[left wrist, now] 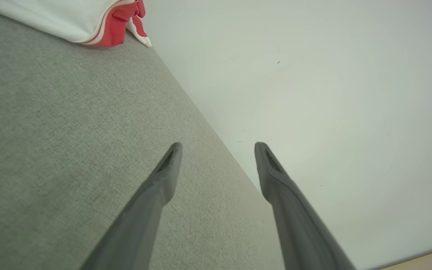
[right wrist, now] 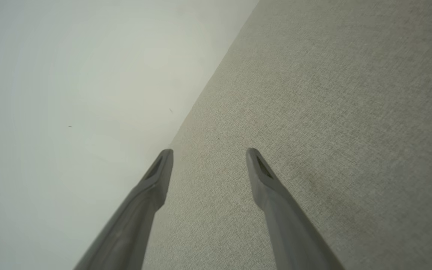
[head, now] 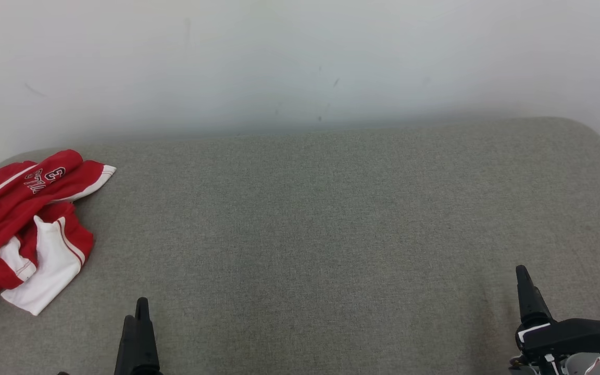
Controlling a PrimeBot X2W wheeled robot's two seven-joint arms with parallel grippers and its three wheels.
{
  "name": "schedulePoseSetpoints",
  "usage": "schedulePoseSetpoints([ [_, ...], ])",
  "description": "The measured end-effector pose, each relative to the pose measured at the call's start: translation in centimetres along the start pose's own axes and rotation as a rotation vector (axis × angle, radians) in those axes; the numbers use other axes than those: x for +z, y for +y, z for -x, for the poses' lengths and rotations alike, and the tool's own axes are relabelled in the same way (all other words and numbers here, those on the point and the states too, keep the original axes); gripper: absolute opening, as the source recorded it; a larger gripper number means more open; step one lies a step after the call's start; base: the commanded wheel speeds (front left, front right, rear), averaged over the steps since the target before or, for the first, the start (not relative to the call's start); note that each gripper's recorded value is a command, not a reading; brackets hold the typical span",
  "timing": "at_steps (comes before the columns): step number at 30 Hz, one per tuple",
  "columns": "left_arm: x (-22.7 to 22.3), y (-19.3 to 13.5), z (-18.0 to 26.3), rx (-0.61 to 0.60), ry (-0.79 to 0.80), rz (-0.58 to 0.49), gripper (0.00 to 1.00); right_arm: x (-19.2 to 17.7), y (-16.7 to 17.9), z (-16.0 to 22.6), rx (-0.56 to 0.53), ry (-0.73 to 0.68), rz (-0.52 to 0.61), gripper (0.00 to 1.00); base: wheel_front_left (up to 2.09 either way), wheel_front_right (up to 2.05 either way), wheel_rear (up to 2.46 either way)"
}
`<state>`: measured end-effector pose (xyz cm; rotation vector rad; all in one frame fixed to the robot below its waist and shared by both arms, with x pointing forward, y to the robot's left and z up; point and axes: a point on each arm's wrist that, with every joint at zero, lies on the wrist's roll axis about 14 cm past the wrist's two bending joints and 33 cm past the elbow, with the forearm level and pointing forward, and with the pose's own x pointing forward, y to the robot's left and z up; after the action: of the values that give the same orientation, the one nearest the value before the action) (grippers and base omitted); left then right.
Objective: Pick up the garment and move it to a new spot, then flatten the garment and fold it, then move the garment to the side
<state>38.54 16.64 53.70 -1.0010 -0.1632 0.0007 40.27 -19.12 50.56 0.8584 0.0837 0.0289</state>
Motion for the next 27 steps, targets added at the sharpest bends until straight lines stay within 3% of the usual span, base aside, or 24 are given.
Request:
schedulePoseSetpoints([
  [17, 1.6, -0.2, 0.5, -0.009, -0.041, -0.319, 1.0, -1.2, 3.0, 0.0, 0.089, -0.016, 0.324, 1.0, 0.0, 0.0, 0.0],
  [27, 3.3, 0.2, 0.9, 0.0, -0.084, -0.512, 1.0, -2.0, 5.1, 0.3, 0.159, -0.034, 0.456, 1.0, 0.0, 0.0, 0.0],
])
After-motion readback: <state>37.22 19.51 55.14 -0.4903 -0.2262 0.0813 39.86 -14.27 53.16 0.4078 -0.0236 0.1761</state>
